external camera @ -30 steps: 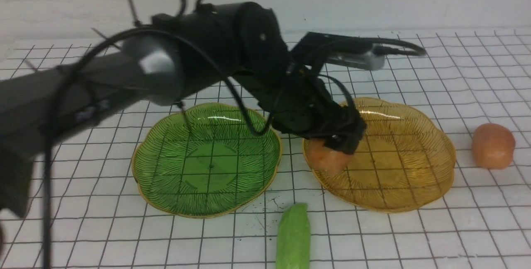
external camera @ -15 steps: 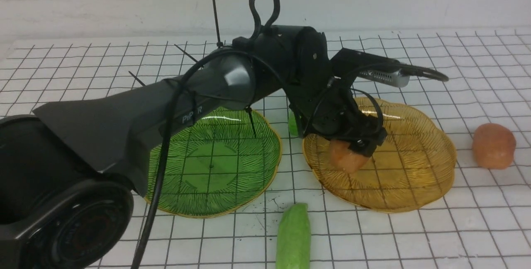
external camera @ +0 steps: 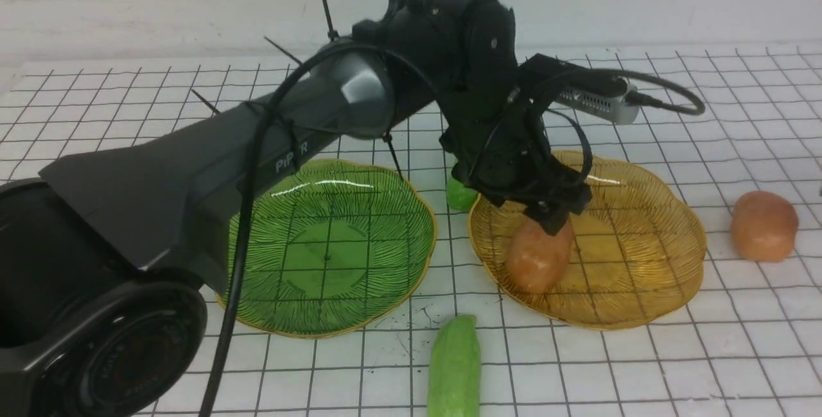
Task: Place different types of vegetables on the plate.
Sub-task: 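Put the potato onto the plate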
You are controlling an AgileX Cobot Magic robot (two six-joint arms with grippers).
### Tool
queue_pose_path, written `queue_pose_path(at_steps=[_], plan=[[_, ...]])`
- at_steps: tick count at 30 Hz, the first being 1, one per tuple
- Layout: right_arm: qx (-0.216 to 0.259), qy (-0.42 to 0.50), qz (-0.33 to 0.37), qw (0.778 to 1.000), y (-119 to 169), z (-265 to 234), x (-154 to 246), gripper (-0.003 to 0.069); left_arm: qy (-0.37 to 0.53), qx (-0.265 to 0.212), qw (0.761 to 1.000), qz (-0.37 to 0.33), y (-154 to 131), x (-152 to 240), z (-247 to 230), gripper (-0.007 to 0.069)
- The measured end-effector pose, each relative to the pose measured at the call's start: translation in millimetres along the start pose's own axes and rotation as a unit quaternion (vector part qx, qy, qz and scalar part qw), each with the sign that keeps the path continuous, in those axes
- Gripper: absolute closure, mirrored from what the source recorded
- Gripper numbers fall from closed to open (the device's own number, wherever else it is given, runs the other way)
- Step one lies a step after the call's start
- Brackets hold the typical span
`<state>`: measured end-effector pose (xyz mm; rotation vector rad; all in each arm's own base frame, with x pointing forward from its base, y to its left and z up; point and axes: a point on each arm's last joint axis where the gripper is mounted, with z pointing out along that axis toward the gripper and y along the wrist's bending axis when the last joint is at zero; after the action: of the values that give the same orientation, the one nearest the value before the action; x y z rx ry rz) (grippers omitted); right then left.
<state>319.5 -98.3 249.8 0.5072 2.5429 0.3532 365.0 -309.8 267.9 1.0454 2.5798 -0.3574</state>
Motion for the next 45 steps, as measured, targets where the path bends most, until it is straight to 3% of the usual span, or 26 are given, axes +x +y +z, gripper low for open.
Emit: queue_pose_path(at_steps=[5,8,13,16,20,25,28,30,36,42,45], plan=[[-0.005,0.049,0.000,0.999,-7.2,43.6,-17.7,0.0076,0.001,-0.034,0.999,-0.003,2.7,-2.6,-24.9,0.0571],[-0.007,0.069,-0.009,0.998,-6.1,68.9,-25.1,0.0048,-0.025,-0.039,0.998,-0.033,-0.4,-2.6,-52.6,0.0624],[-0.011,0.084,-0.019,0.996,-2.3,91.8,-30.6,0.0045,-0.044,-0.032,0.998,-0.045,-10.3,10.6,-89.7,0.0633],[-0.009,0.103,-0.025,0.994,-3.1,109.4,-28.1,0.0076,-0.027,-0.024,0.997,-0.061,-22.6,48.5,-118.0,0.0633],[0.002,0.111,-0.046,0.993,-2.5,113.3,-26.8,0.0158,0.012,-0.023,0.997,-0.071,-26.6,86.2,-121.6,0.0633],[-0.002,0.156,-0.065,0.986,4.0,96.8,-32.4,0.0159,0.067,-0.023,0.994,-0.081,-27.4,125.0,-109.0,0.0633],[-0.029,0.164,-0.068,0.984,18.3,74.4,-40.9,0.0159,0.088,-0.024,0.992,-0.092,-27.7,139.4,-98.7,0.0633],[-0.073,0.125,-0.070,0.987,46.4,44.7,-51.7,0.0159,0.099,-0.025,0.990,-0.102,-27.2,150.8,-83.2,0.0633],[-0.114,0.110,-0.122,0.980,98.6,16.0,-42.9,0.0159,0.113,-0.003,0.986,-0.124,-28.6,156.3,-56.5,0.0631],[-0.081,0.158,-0.202,0.963,127.6,40.6,-21.1,0.0159,0.094,0.005,0.986,-0.135,-25.5,145.9,-22.9,0.0533],[-0.068,0.182,-0.193,0.962,130.1,61.9,-14.3,0.0159,0.098,0.008,0.985,-0.145,-23.8,143.9,-3.9,0.0414]])
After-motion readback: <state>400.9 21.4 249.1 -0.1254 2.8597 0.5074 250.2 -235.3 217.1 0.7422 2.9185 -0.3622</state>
